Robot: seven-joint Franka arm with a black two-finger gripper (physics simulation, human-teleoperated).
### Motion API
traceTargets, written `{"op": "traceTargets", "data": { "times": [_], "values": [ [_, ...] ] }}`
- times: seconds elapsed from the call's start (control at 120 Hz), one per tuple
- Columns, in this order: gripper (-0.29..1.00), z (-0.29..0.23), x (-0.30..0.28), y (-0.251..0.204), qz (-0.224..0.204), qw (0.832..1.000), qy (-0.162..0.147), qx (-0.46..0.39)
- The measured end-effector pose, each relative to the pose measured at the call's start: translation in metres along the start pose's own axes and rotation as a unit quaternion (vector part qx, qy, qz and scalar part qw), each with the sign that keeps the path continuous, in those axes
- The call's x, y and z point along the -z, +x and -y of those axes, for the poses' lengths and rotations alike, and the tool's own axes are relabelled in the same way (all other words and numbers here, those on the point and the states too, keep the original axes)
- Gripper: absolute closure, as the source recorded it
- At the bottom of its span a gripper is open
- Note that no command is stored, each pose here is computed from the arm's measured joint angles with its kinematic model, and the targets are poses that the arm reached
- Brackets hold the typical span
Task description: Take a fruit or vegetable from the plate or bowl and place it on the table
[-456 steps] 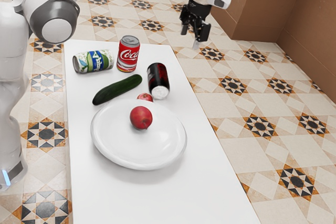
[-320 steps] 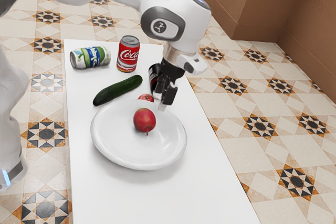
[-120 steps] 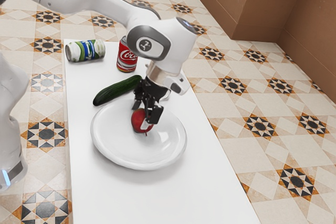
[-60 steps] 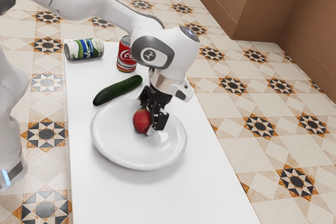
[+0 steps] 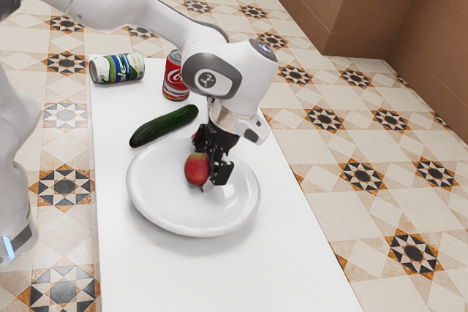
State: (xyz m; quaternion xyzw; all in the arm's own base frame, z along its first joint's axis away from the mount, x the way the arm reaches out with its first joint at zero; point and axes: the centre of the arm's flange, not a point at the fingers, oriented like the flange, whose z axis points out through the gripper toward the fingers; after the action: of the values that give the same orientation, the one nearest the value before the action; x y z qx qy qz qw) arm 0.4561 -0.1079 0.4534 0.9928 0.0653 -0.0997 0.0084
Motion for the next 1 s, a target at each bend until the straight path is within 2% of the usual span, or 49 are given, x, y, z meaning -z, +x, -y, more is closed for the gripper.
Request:
{"op": "traceTargets", "data": {
  "times": [0.158, 0.317, 0.483, 0.617, 0.75, 0.842, 1.0],
  "values": [
    [0.22, -0.038, 0.054, -0.01, -0.048, 0.998, 0.008, -0.033],
    [0.23, -0.123, 0.065, -0.049, -0.069, 0.992, 0.019, -0.106],
    [0.23, -0.21, 0.044, -0.063, -0.066, 0.984, 0.011, -0.168],
    [0.23, -0.249, 0.03, -0.066, -0.062, 0.979, 0.005, -0.194],
    [0.23, -0.264, 0.027, -0.07, -0.064, 0.977, 0.002, -0.205],
    [0.11, -0.257, 0.029, -0.06, -0.06, 0.979, -0.01, -0.192],
    [0.04, -0.235, 0.035, -0.037, -0.059, 0.984, -0.022, -0.164]
  ]
}}
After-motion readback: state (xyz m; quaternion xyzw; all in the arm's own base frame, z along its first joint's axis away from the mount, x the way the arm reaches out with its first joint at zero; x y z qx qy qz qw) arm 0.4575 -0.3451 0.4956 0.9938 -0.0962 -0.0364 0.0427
